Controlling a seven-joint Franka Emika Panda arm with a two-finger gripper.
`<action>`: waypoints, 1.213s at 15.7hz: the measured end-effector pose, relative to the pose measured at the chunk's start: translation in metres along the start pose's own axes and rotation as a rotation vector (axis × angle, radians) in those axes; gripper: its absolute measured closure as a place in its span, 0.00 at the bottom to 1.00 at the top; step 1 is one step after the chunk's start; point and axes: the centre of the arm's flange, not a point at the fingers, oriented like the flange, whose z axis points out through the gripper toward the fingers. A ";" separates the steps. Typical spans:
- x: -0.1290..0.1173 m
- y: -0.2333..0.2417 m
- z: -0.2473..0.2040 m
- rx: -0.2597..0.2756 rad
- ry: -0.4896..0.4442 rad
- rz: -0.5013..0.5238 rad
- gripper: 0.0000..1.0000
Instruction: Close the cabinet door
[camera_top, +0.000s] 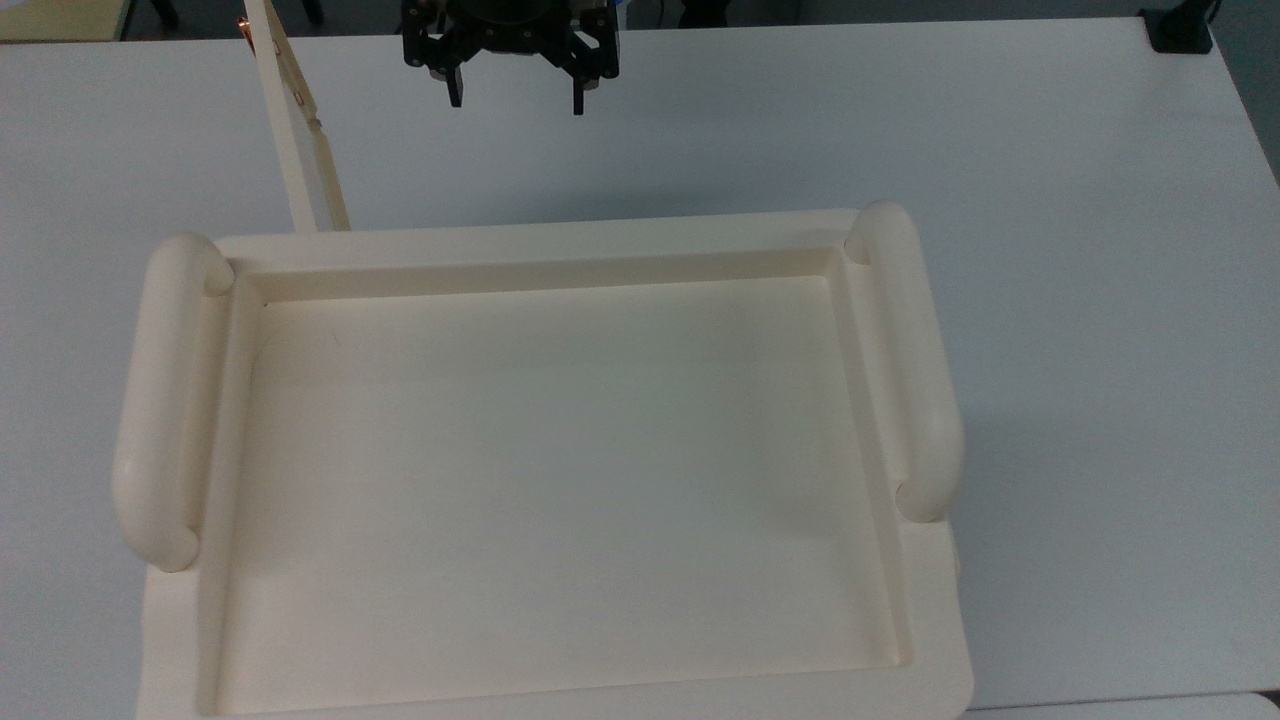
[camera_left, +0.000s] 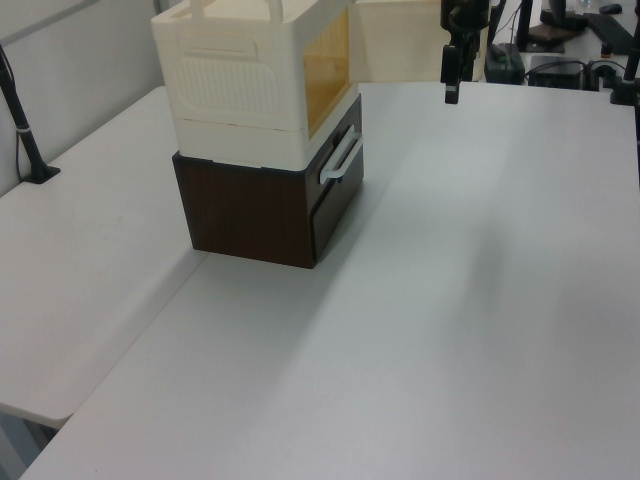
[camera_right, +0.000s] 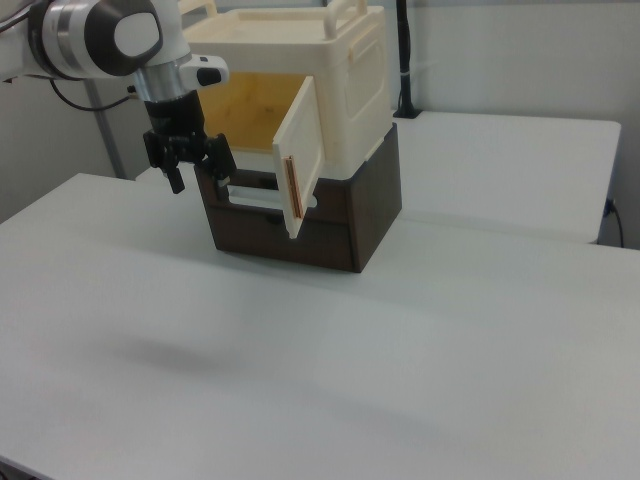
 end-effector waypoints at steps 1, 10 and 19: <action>0.000 0.000 0.000 0.000 0.000 0.000 0.00; 0.002 0.004 0.003 0.000 -0.002 0.006 0.02; 0.002 0.005 0.003 0.000 -0.002 -0.068 0.87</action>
